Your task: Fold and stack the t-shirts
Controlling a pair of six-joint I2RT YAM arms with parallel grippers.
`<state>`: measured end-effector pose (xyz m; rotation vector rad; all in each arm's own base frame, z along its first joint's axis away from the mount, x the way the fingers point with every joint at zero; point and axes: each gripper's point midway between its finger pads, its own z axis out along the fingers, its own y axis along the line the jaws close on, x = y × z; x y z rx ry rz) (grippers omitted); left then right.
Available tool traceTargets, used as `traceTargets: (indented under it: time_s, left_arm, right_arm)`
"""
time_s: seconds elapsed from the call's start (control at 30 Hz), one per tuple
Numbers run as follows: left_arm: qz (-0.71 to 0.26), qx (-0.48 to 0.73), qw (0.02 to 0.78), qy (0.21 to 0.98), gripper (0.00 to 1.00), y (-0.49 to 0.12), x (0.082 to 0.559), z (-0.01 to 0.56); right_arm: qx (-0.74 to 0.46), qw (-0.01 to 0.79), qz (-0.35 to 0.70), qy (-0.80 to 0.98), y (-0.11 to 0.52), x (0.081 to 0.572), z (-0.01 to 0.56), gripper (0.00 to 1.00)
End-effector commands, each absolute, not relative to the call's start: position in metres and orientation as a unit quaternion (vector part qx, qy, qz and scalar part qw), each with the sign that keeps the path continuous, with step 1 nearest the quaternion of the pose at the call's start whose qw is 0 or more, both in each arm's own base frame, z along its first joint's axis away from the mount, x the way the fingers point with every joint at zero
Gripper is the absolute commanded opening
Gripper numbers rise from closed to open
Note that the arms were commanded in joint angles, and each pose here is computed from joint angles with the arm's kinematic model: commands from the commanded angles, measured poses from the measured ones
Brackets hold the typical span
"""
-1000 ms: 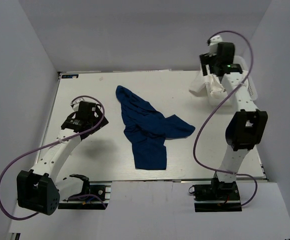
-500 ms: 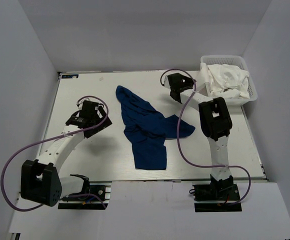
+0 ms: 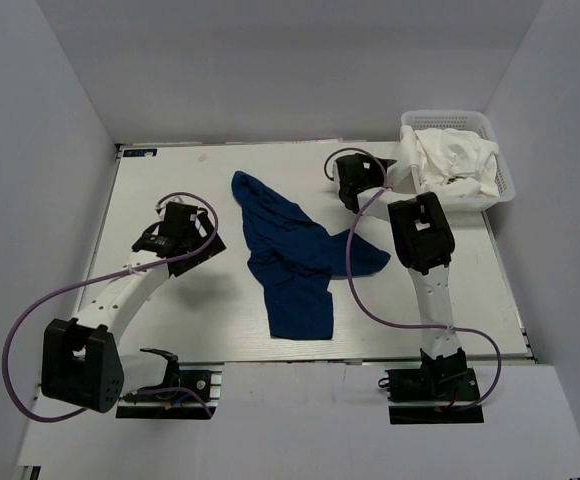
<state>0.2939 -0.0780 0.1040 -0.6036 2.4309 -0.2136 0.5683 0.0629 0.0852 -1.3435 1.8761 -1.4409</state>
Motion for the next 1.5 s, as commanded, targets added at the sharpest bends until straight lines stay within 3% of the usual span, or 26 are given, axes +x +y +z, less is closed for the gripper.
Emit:
traceTargets:
  time_s: [0.0, 0.27, 0.37, 0.4, 0.47, 0.5, 0.57, 0.73, 0.83, 0.87, 0.93, 0.97, 1.07, 1.23, 1.4, 1.47]
  left_arm:
    - [-0.088, -0.222, 0.313, 0.919, 1.00, -0.080, 0.293, 0.104]
    - [-0.079, -0.223, 0.306, 0.922, 1.00, -0.080, 0.297, 0.097]
    - [-0.073, -0.225, 0.304, 0.923, 1.00, -0.077, 0.295, 0.096]
    - [-0.071, -0.225, 0.300, 0.924, 1.00, -0.077, 0.295, 0.093]
    - [-0.071, -0.225, 0.300, 0.924, 1.00, -0.077, 0.295, 0.093]
    - [-0.071, -0.225, 0.300, 0.924, 1.00, -0.077, 0.295, 0.093]
    - [-0.077, -0.223, 0.302, 0.924, 1.00, -0.079, 0.297, 0.094]
    - [-0.083, -0.222, 0.304, 0.923, 1.00, -0.082, 0.298, 0.096]
    - [-0.092, -0.215, 0.305, 0.923, 1.00, -0.086, 0.302, 0.098]
    - [-0.099, -0.213, 0.306, 0.923, 1.00, -0.088, 0.304, 0.101]
    - [-0.100, -0.209, 0.311, 0.922, 1.00, -0.089, 0.306, 0.105]
    - [-0.100, -0.209, 0.311, 0.922, 1.00, -0.090, 0.309, 0.106]
    - [-0.106, -0.207, 0.313, 0.921, 1.00, -0.093, 0.314, 0.110]
    - [-0.108, -0.206, 0.306, 0.923, 1.00, -0.096, 0.318, 0.108]
    - [-0.106, -0.206, 0.303, 0.924, 1.00, -0.097, 0.326, 0.110]
    - [-0.101, -0.203, 0.306, 0.925, 1.00, -0.097, 0.330, 0.111]
  right_arm:
    - [-0.475, 0.210, -0.524, 0.675, 0.062, 0.575, 0.086, 0.90]
    - [-0.435, 0.228, -0.572, 0.657, 0.046, 0.593, 0.089, 0.90]
    - [-0.409, 0.238, -0.596, 0.649, 0.034, 0.599, 0.103, 0.83]
    - [-0.401, 0.240, -0.600, 0.650, 0.028, 0.601, 0.105, 0.69]
    - [-0.383, 0.261, -0.603, 0.649, 0.027, 0.604, 0.117, 0.50]
    - [-0.375, 0.268, -0.605, 0.650, 0.025, 0.604, 0.123, 0.26]
    - [-0.358, 0.308, -0.600, 0.645, 0.033, 0.605, 0.139, 0.00]
    - [-0.345, 0.389, -0.553, 0.651, 0.063, 0.602, 0.179, 0.00]
    - [-0.302, 0.434, -0.491, 0.693, 0.070, 0.606, 0.199, 0.00]
    - [-0.268, 0.481, -0.430, 0.716, 0.081, 0.613, 0.215, 0.00]
    - [-0.278, 0.480, -0.373, 0.744, 0.085, 0.607, 0.220, 0.00]
    - [-0.220, 0.527, -0.326, 0.753, 0.085, 0.614, 0.245, 0.00]
    - [-0.141, 0.548, -0.285, 0.773, 0.046, 0.615, 0.273, 0.00]
    - [-0.026, 0.524, -0.256, 0.812, -0.047, 0.607, 0.258, 0.00]
    - [0.061, 0.463, -0.147, 0.872, -0.095, 0.588, 0.192, 0.00]
    - [0.101, 0.437, -0.116, 0.886, -0.115, 0.578, 0.168, 0.08]
